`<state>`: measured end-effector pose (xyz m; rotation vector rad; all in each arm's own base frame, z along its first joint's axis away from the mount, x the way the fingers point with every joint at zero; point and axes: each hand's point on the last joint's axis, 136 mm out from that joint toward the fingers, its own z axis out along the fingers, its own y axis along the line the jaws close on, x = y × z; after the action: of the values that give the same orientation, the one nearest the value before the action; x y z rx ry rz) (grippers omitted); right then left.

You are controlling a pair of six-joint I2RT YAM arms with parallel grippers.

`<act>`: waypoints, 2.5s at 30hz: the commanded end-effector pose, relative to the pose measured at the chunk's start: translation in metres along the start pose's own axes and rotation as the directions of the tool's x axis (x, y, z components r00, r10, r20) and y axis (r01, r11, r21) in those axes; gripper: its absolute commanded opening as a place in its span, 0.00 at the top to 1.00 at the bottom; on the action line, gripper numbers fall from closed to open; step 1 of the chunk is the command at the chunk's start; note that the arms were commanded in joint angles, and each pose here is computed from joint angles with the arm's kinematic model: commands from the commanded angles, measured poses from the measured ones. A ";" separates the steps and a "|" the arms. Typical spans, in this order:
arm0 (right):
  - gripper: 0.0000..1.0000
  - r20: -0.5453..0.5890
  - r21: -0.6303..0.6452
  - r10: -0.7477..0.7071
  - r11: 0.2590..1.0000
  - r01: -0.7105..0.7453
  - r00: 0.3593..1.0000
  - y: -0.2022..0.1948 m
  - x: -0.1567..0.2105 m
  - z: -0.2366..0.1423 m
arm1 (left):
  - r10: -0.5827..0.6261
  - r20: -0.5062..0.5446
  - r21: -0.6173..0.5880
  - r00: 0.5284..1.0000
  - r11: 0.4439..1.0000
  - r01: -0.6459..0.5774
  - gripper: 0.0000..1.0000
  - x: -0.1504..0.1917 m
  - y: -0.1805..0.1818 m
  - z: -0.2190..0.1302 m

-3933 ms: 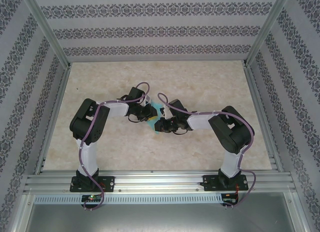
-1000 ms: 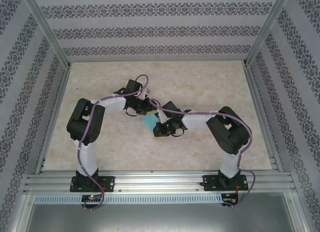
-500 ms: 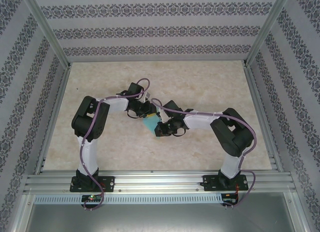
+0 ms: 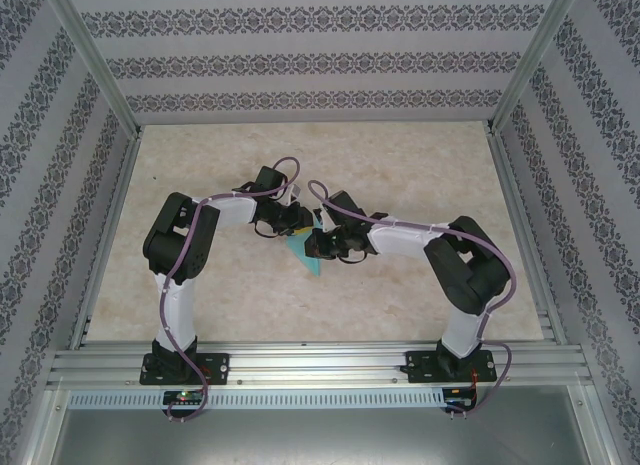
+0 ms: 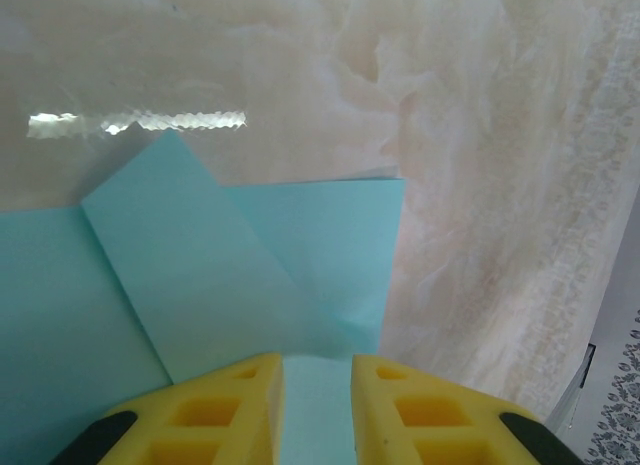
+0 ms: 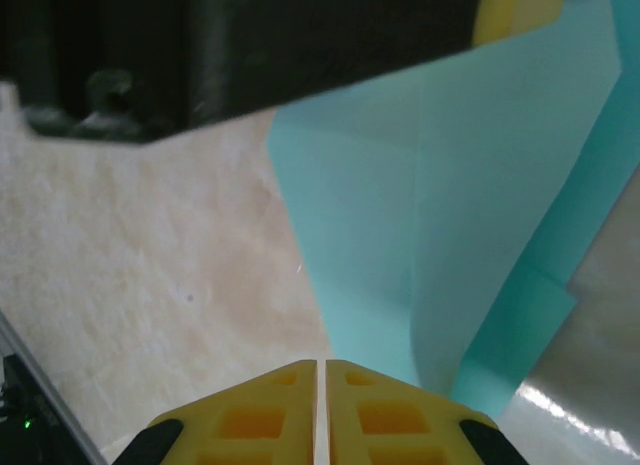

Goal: Fold a paper plane with a square sheet of paper (fold left side to right side)
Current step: Fourth fold the wing at the center of the table.

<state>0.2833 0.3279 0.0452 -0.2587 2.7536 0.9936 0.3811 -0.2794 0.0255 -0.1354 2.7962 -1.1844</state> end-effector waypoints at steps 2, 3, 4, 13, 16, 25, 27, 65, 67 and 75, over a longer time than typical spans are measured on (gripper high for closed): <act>0.88 0.056 0.021 0.013 1.000 -0.015 0.998 0.002 -0.019 0.010 | -0.036 -0.006 -0.097 0.999 0.995 0.035 0.74 0.008 0.039 0.017; 0.88 0.055 0.029 0.017 0.999 -0.019 0.998 -0.001 -0.020 0.012 | -0.037 -0.006 -0.097 0.999 0.995 0.036 0.74 0.008 0.039 0.017; 0.88 0.049 0.035 0.017 0.999 -0.019 0.999 -0.002 -0.019 0.014 | -0.036 -0.005 -0.098 0.999 0.995 0.035 0.74 0.008 0.038 0.016; 0.88 -0.047 0.124 0.045 0.992 -0.039 0.998 -0.028 0.013 0.028 | -0.036 -0.003 -0.104 0.999 0.994 0.036 0.75 0.007 0.039 0.016; 0.89 -0.083 0.141 0.038 0.990 -0.026 0.996 -0.030 0.026 0.031 | -0.036 -0.003 -0.104 0.999 0.994 0.035 0.74 0.007 0.040 0.017; 0.89 -0.147 0.196 0.026 0.981 0.003 0.989 -0.038 0.052 0.025 | -0.041 -0.005 -0.116 0.999 0.992 0.040 0.75 0.008 0.044 0.019; 0.88 -0.146 0.212 0.024 0.977 0.008 0.989 -0.042 0.054 0.022 | -0.042 -0.005 -0.116 0.999 0.992 0.041 0.75 0.008 0.045 0.019; 0.89 -0.130 0.134 -0.072 0.987 0.089 0.989 -0.002 0.052 -0.028 | -0.041 -0.004 -0.127 0.999 0.991 0.040 0.76 0.008 0.045 0.018; 0.89 -0.092 0.121 -0.074 0.989 0.085 0.993 0.003 0.041 -0.024 | -0.042 -0.006 -0.128 0.999 0.991 0.041 0.76 0.008 0.046 0.018; 0.88 0.031 0.113 -0.074 0.991 0.070 0.997 0.006 0.000 0.002 | -0.044 -0.007 -0.125 0.999 0.991 0.043 0.76 0.008 0.045 0.018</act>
<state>0.2564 0.3220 0.0445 -0.3713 2.8086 0.8062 0.3804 -0.2803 0.0241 -0.1345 2.8009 -1.1916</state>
